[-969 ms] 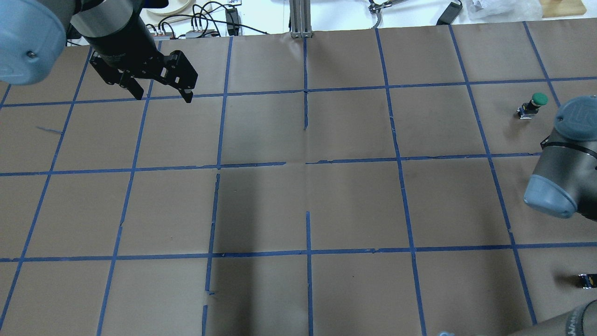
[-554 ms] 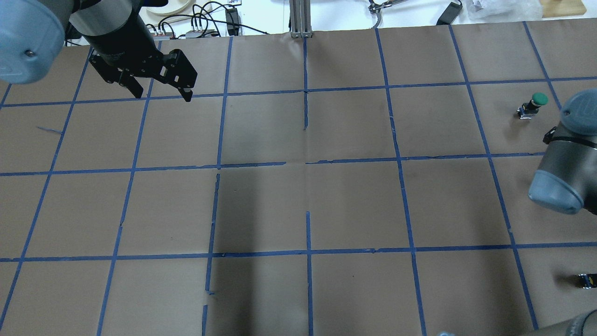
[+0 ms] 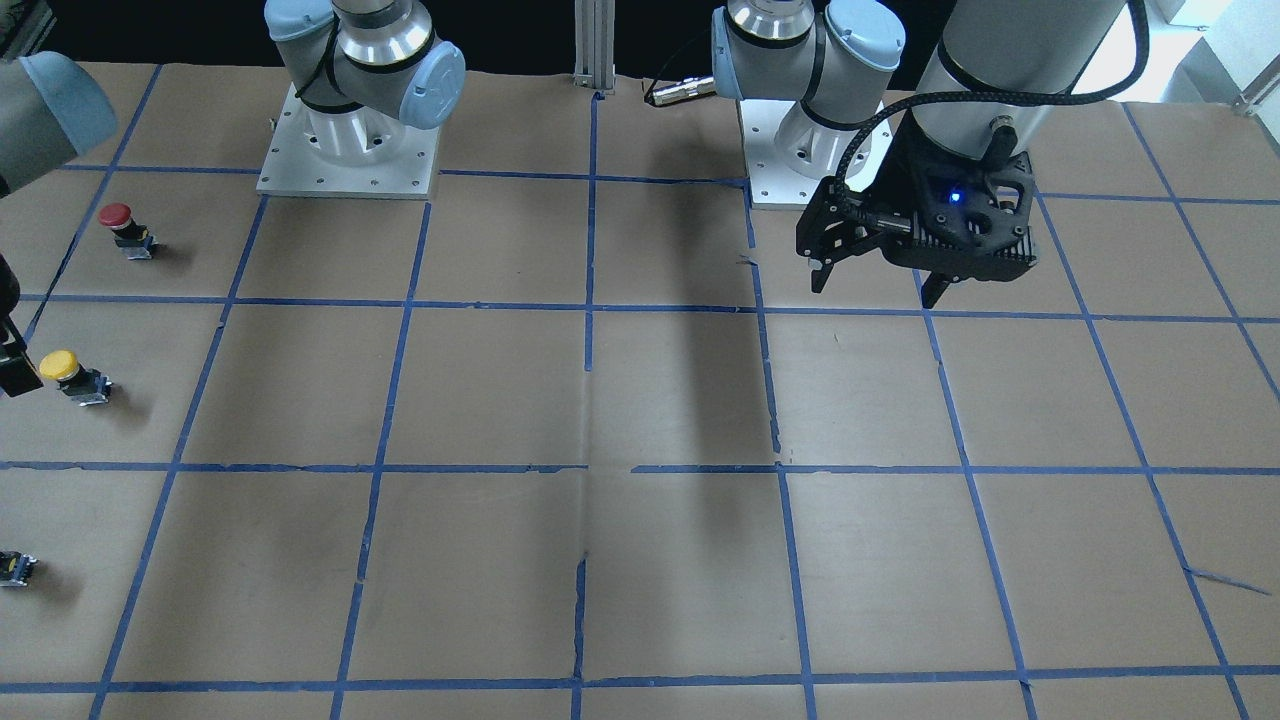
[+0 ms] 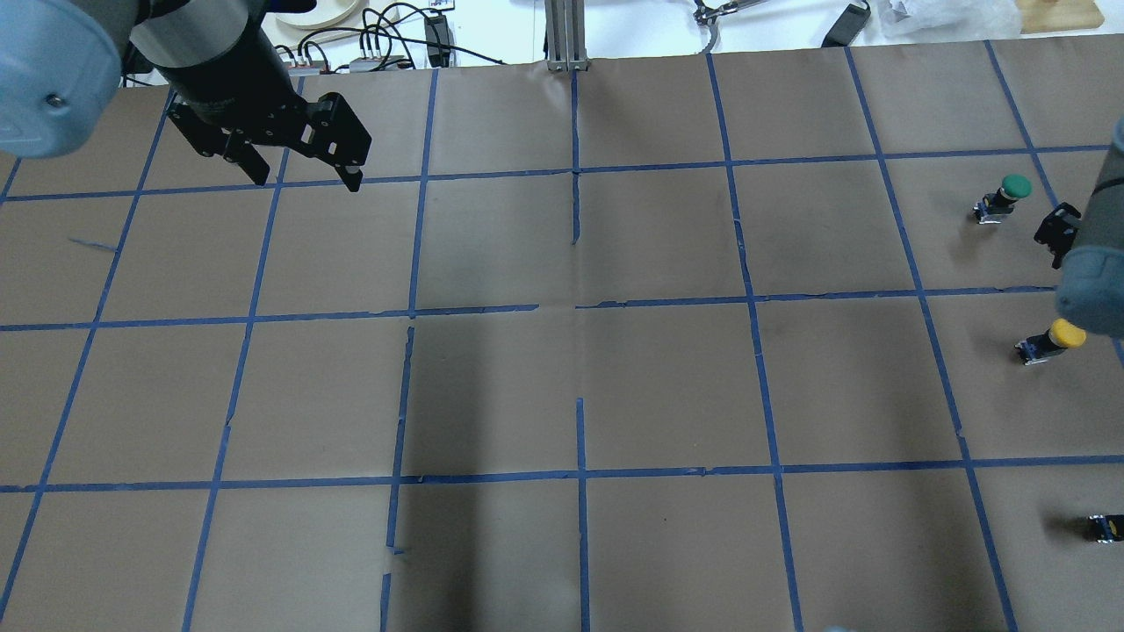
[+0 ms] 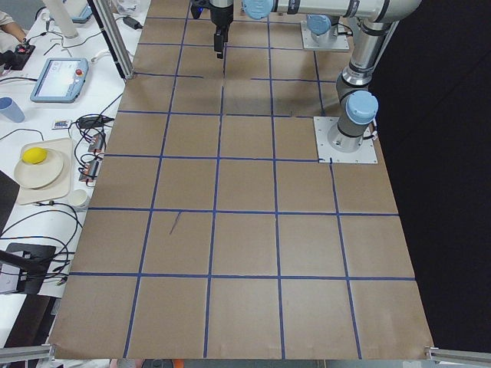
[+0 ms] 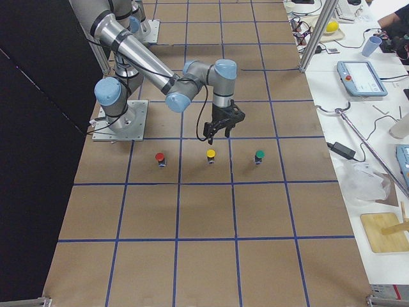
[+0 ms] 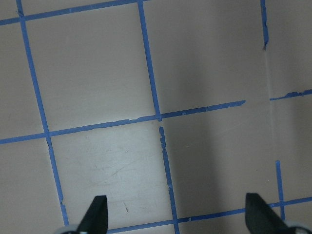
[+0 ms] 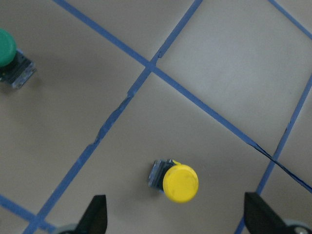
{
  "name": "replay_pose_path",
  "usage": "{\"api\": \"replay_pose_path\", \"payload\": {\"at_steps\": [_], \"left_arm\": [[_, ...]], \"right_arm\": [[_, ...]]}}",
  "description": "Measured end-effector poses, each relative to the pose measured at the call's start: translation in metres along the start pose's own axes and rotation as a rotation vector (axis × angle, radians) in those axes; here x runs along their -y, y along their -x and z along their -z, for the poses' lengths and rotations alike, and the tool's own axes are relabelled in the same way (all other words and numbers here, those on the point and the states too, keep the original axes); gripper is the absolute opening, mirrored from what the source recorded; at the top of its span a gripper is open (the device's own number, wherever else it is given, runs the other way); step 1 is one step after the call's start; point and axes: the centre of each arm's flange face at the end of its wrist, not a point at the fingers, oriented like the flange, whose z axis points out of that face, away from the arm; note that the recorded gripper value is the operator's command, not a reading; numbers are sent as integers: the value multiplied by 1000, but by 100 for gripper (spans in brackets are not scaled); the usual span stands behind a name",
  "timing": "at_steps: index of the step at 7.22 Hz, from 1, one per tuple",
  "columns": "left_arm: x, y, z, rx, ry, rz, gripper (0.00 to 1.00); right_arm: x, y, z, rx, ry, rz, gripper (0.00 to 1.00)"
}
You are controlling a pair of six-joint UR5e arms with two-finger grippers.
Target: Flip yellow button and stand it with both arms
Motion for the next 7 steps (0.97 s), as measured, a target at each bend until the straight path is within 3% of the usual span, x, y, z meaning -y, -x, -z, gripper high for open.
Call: {"api": "replay_pose_path", "payload": {"at_steps": [2, 3, 5, 7], "left_arm": [[0, 1, 1, 0, -1, 1, 99], [1, 1, 0, 0, 1, 1, 99], [1, 1, -2, 0, 4, 1, 99], [1, 1, -2, 1, 4, 1, 99]], "right_arm": [[-6, 19, 76, 18, 108, 189, 100], [-24, 29, 112, 53, 148, 271, 100], [-81, 57, 158, 171, 253, 392, 100], [-133, 82, 197, 309, 280, 497, 100]]}}
